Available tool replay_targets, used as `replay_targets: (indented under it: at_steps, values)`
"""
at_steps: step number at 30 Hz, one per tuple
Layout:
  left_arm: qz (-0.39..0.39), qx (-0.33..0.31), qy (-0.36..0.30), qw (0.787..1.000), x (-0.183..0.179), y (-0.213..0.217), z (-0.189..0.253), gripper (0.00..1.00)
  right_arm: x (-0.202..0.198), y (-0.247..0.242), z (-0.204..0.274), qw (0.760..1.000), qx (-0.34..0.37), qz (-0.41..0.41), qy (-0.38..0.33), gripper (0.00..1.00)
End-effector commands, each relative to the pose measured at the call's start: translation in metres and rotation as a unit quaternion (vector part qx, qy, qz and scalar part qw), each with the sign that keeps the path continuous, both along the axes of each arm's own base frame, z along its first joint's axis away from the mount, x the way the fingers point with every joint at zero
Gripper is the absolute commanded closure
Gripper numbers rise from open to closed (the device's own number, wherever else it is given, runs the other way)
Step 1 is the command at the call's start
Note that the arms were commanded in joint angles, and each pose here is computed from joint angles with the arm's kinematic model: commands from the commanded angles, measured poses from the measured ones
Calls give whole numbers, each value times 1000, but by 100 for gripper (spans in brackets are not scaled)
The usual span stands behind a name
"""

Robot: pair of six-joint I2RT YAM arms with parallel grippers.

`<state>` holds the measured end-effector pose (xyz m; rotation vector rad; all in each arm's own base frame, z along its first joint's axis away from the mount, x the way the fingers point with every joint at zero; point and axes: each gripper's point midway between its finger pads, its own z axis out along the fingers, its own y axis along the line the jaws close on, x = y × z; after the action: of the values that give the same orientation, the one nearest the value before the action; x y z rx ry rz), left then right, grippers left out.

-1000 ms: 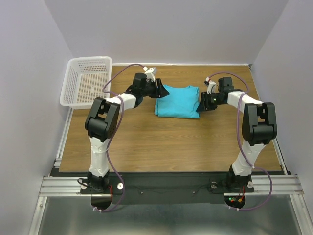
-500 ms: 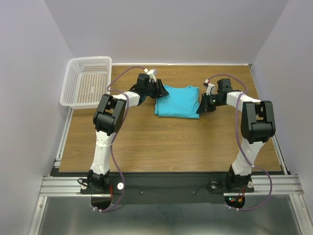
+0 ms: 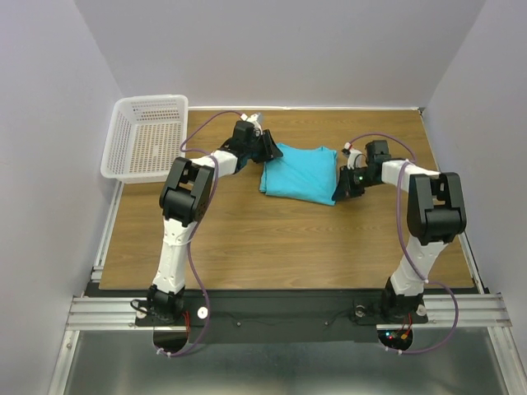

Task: Fold and stack the t-shirts
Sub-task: Fold the tshirt

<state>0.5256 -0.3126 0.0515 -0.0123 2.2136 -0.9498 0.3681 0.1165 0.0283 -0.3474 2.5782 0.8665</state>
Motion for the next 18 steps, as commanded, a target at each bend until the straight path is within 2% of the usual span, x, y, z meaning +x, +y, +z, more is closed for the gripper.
replay_targets:
  at_steps: [1,2,5,9,11,12,14,16,18]
  values:
    - [22,6,-12,1000,16,10,10,48,-5,-4,20,1000,-7,15,-25,76]
    - [14,1,-15,1000,16,7,15,48,-1,-8,27,999,-10,14,-39,67]
    - [-6,-7,-38,999,17,2,28,47,15,-16,51,996,-20,8,-83,59]
    - [-33,-23,-100,994,17,-3,74,44,44,-31,97,988,-26,-3,-155,58]
    - [-41,-24,-124,991,16,-5,92,43,53,-22,111,985,1,19,-174,59]
    - [-44,-28,-152,987,16,-5,114,42,65,-20,124,981,7,20,-191,59]
    - [-41,-27,-177,983,15,-1,135,41,77,-16,113,985,23,17,-173,58]
    - [-32,-19,-212,976,14,7,163,40,98,-16,108,988,34,-4,-154,48]
    - [-14,-3,-232,973,13,17,177,39,112,-19,101,988,26,-20,-148,43]
